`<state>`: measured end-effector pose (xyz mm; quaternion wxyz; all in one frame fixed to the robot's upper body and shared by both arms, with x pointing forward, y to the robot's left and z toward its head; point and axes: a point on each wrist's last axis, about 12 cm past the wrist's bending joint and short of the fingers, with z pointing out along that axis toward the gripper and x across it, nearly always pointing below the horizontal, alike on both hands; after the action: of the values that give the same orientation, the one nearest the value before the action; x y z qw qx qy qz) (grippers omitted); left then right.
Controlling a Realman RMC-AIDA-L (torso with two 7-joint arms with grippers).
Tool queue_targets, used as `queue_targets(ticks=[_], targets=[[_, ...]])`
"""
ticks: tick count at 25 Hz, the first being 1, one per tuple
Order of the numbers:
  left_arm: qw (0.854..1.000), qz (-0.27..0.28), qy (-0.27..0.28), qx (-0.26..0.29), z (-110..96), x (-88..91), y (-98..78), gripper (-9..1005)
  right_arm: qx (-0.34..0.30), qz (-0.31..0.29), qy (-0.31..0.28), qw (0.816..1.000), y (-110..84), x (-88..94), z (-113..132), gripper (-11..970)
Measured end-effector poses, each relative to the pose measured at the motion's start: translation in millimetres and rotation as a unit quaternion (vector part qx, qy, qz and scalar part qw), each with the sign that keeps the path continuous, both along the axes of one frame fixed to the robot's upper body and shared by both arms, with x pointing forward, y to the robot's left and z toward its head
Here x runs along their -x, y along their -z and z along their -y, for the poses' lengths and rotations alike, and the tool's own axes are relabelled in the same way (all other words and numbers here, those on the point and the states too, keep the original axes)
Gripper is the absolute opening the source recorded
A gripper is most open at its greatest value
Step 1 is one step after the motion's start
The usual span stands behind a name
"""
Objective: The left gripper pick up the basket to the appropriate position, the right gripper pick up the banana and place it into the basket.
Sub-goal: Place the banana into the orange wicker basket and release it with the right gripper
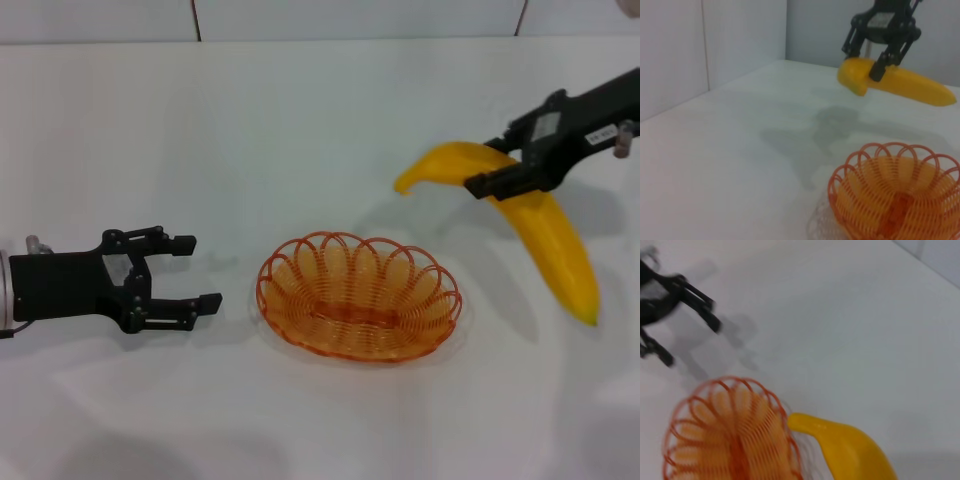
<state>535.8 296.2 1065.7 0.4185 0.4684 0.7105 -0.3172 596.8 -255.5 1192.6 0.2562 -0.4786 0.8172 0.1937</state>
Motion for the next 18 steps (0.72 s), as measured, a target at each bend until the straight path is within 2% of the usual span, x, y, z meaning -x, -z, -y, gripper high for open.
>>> queue_targets(ticks=[5, 11, 18], targets=[[1.000, 0.002, -0.009, 0.013, 1, 3.2, 2.7, 876, -0.023, 0.011, -0.033, 0.999, -7.2, -1.6, -20, 524], [1.000, -0.002, -0.006, 0.029, 11, 10.7, 15.1, 876, -0.018, 0.010, -0.053, 0.998, -2.9, -1.9, -35, 527], [1.000, -0.002, -0.014, 0.026, 10, 11.0, 18.2, 876, -0.016, -0.010, -0.136, 0.991, 6.4, 8.2, -80, 530]])
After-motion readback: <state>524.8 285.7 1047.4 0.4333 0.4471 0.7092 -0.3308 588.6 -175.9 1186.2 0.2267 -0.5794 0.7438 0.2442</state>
